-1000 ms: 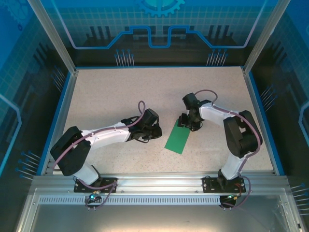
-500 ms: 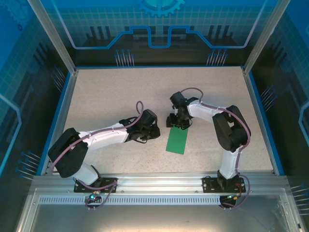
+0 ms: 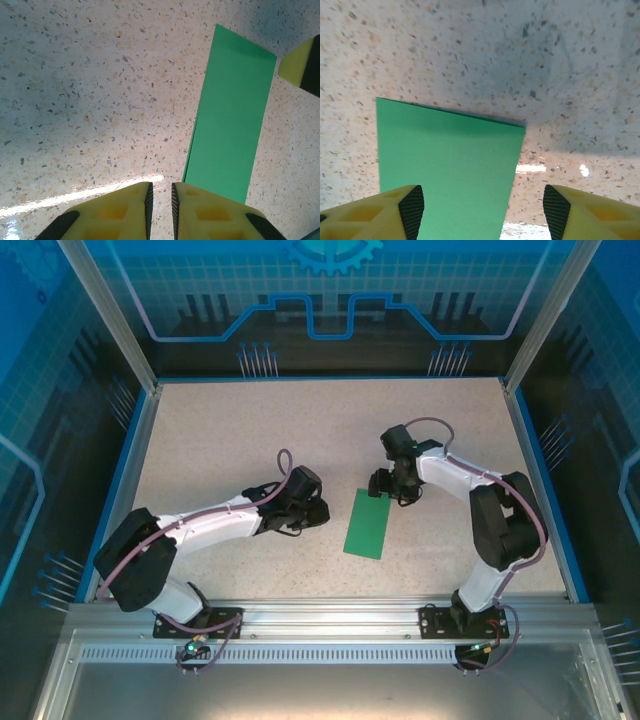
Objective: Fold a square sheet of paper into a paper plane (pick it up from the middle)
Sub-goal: Rotate the square sheet of paper at the center of the table, then fold the triangle a second time at the center of the table.
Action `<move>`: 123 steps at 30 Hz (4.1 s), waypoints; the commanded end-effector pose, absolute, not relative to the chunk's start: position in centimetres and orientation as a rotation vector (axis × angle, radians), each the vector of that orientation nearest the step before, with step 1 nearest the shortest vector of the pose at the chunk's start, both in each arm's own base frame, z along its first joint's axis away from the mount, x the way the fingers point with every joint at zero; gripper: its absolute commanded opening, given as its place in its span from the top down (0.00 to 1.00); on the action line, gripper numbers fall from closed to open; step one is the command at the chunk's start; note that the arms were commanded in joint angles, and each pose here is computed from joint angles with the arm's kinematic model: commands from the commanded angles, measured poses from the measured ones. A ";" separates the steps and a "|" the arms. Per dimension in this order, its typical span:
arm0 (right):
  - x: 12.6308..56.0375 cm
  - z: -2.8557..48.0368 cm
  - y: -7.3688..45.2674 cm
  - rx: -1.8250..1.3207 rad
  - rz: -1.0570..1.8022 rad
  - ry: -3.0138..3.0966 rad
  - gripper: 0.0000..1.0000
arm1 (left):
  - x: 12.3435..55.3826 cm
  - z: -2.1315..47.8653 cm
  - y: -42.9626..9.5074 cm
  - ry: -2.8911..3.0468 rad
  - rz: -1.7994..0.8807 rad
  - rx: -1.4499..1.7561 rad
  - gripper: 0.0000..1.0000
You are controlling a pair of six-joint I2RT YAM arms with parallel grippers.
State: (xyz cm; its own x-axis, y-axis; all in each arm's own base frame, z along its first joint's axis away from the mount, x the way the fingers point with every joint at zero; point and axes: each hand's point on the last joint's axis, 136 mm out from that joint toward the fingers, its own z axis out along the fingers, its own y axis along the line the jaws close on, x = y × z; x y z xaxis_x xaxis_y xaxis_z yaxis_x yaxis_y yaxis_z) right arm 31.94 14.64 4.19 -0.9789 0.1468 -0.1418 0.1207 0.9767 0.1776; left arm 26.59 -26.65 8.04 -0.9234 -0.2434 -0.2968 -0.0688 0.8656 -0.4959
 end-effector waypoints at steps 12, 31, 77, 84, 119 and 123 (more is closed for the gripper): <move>30.8 1.2 17.9 0.135 0.324 3.068 0.31 | 26.6 8.0 -26.1 2.690 -0.674 -0.224 0.77; 29.5 6.4 17.1 -0.001 0.244 2.971 0.31 | 26.3 7.7 -26.7 2.713 -0.713 -0.210 0.75; 21.6 4.0 18.1 0.119 0.996 2.941 0.47 | 23.5 4.9 -32.0 2.862 -1.027 -0.228 0.62; 21.5 3.5 18.3 0.153 1.049 2.938 0.47 | 23.0 4.2 -32.1 2.890 -1.032 -0.218 0.62; 20.7 1.9 16.8 0.196 0.952 2.982 0.46 | 22.2 3.3 -34.5 2.935 -1.091 -0.176 0.62; 20.6 1.6 16.7 0.201 0.949 2.989 0.46 | 22.2 3.3 -35.1 2.930 -1.114 -0.171 0.62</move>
State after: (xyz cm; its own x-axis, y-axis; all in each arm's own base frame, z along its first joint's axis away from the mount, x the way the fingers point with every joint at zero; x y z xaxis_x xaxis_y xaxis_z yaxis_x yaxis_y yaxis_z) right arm 21.01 17.51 2.24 -0.9947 0.1006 0.0231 0.0947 0.8004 0.5920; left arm 22.13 -33.56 2.56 -0.9932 -0.1145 0.0210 -0.1022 0.7711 -0.6284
